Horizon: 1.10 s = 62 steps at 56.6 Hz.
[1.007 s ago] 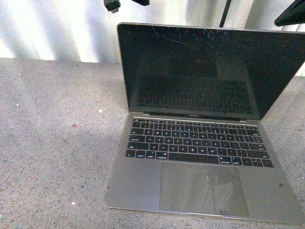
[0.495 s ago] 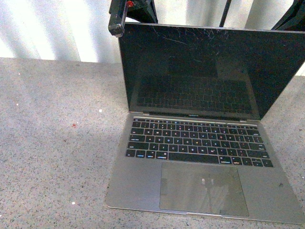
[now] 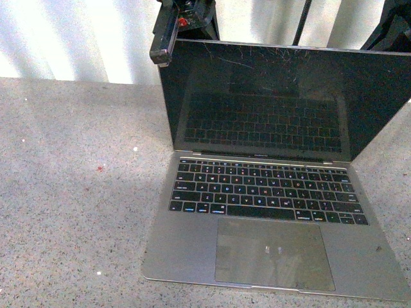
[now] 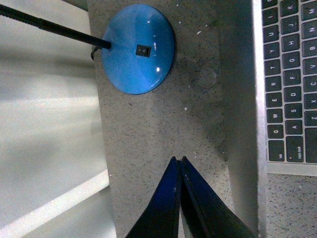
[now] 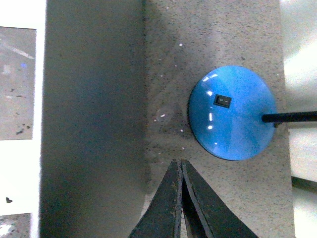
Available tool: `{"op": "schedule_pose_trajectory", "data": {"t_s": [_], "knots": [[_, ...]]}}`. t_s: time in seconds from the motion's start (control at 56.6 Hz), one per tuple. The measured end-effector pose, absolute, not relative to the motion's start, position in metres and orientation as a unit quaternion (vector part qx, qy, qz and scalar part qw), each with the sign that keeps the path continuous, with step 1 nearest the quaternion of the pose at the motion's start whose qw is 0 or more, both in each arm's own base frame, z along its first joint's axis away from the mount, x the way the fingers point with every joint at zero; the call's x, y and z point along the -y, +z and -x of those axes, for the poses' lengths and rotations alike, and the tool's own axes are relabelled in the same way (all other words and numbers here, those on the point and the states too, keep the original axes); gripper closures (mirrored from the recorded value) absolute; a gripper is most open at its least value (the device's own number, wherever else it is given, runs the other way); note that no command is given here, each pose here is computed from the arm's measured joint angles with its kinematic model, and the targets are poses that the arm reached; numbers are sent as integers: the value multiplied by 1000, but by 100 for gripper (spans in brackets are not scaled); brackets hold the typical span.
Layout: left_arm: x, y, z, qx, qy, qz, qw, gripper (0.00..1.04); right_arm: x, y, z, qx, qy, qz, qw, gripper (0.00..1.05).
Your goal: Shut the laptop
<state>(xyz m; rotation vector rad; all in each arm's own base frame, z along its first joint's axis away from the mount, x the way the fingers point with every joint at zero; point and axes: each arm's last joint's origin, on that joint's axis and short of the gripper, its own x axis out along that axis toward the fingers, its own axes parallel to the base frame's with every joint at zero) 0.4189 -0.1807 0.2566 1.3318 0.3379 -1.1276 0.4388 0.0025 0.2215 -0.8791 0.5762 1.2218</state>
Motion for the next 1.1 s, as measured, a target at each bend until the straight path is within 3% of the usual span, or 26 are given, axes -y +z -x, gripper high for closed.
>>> {"op": "schedule_pose_trajectory", "data": {"t_s": [0.442, 1.096], "knots": [[188, 259, -398, -143, -516, -582, 612, 101, -16, 224, -420, -284, 562, 389, 672, 102], [190, 224, -380, -157, -540, -577, 593, 101, -29, 199, -404, -306, 580, 364, 661, 102]]}}
